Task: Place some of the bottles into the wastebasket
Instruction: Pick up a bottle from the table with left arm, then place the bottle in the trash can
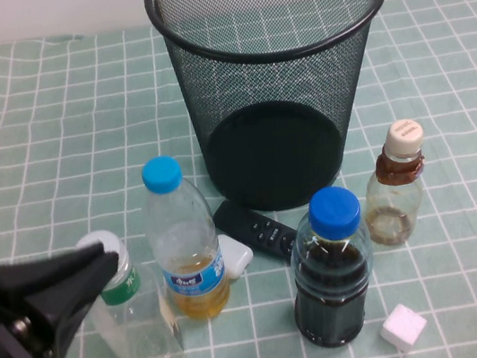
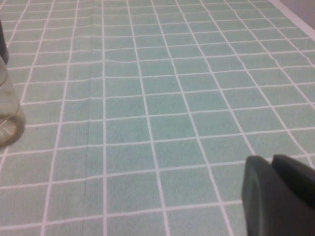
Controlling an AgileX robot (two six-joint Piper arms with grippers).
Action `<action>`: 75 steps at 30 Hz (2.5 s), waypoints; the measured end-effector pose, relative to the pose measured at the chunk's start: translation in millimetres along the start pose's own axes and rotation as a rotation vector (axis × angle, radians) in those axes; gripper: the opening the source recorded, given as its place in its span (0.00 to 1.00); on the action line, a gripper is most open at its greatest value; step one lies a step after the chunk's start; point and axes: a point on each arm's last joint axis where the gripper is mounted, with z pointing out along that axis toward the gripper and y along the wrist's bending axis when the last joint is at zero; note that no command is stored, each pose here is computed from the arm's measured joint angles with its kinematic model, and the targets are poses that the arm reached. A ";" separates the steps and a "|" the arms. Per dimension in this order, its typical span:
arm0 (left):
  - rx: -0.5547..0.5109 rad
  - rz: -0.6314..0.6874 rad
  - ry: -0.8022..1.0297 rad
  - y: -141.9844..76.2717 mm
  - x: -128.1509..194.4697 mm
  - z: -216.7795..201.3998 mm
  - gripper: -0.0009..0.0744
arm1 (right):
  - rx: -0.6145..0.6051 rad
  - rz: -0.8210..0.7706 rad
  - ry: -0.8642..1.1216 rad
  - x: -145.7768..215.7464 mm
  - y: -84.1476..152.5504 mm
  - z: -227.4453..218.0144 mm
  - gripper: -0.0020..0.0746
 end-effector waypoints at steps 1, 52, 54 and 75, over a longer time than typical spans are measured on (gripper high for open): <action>-0.010 0.013 -0.025 0.9 -2.3 0.2 0.07 | 0.000 0.000 0.000 0.0 0.0 0.0 0.03; -0.039 -0.122 0.268 17.0 18.7 51.3 0.47 | 0.000 0.000 0.000 0.0 0.0 0.0 0.03; -0.056 -0.131 0.312 20.0 -7.4 40.2 0.47 | 0.000 0.000 0.000 0.0 0.0 0.0 0.03; -0.032 0.137 -0.045 53.9 -293.3 62.6 0.46 | 0.000 0.000 0.000 0.0 0.0 0.0 0.03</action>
